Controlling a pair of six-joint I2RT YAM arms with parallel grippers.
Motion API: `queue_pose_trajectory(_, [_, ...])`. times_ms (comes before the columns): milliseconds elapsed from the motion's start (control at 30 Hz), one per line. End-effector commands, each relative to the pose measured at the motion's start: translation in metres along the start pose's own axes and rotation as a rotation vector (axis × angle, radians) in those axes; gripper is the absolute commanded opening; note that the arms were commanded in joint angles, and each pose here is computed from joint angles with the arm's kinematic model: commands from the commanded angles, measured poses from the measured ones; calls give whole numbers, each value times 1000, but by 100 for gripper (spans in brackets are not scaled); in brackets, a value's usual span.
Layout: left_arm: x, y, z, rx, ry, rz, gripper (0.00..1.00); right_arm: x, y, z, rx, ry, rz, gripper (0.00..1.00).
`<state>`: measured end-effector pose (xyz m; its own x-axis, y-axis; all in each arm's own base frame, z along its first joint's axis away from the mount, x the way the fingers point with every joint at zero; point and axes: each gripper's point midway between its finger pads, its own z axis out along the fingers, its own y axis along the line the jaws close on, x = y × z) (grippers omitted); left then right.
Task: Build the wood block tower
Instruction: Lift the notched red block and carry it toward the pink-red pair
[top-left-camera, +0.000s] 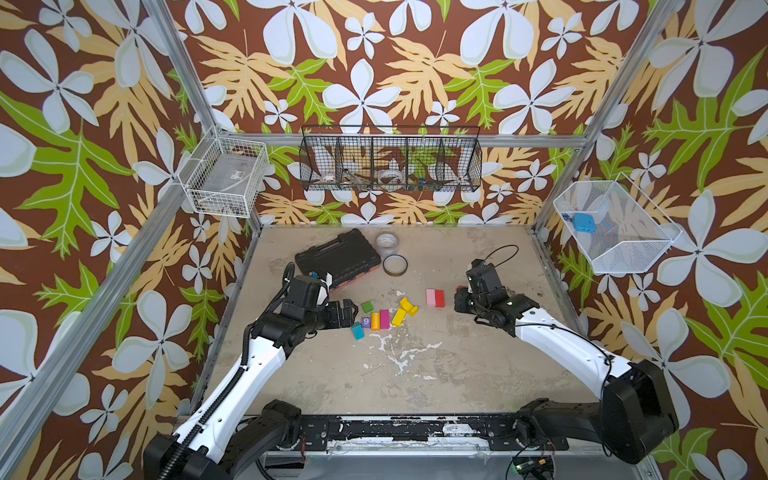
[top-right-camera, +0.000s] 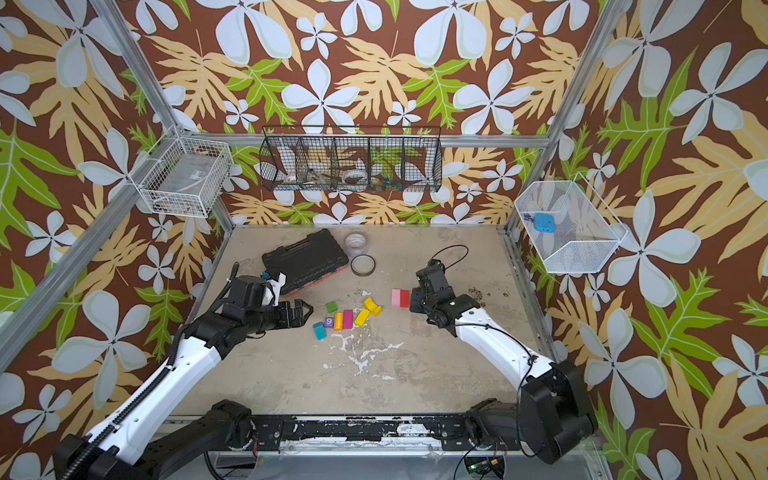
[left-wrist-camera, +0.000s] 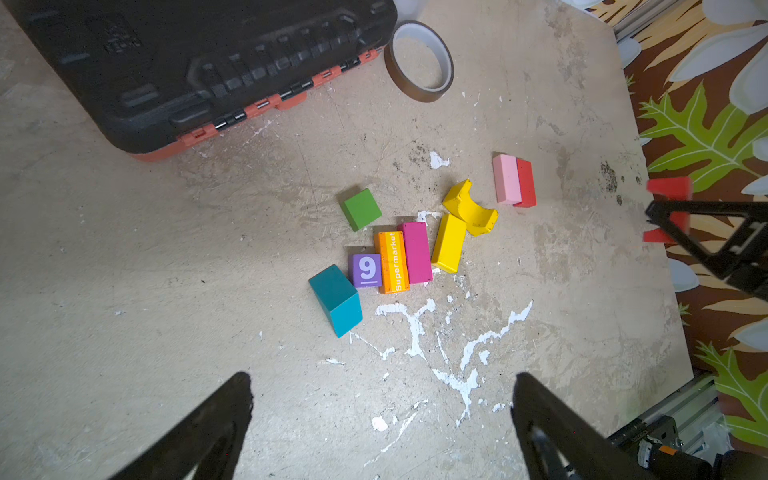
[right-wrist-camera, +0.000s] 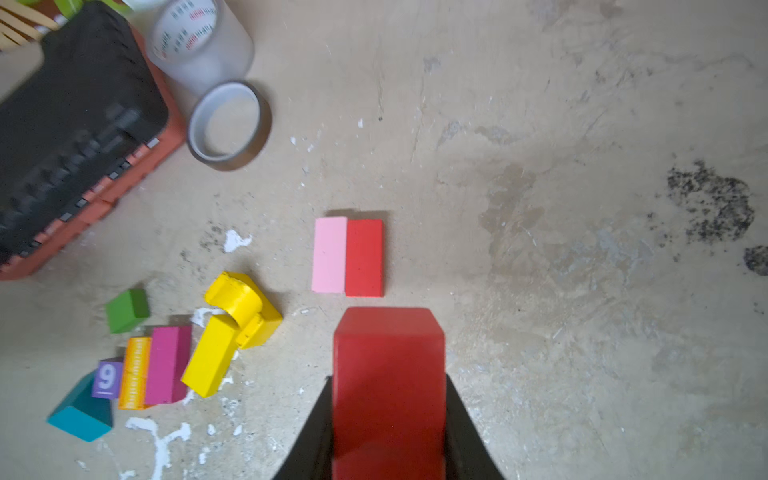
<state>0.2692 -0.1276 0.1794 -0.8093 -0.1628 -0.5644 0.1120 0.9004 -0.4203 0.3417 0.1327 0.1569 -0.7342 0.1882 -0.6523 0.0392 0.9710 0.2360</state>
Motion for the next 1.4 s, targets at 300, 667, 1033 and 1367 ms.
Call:
queue_pose_trajectory(300, [5,3,12,-9,45,-1,98,-3,13,10,-24,-40,93,0])
queue_pose_trajectory(667, [6,7,15,-30,57,-10,98,30,32,41,-14,60,61,0])
queue_pose_trajectory(1033, [3,3,9,-16,31,-3,98,26,77,68,137,108,-88,0])
queue_pose_trajectory(1367, [4,4,11,-20,40,-8,98,42,64,90,206,152,-125,0])
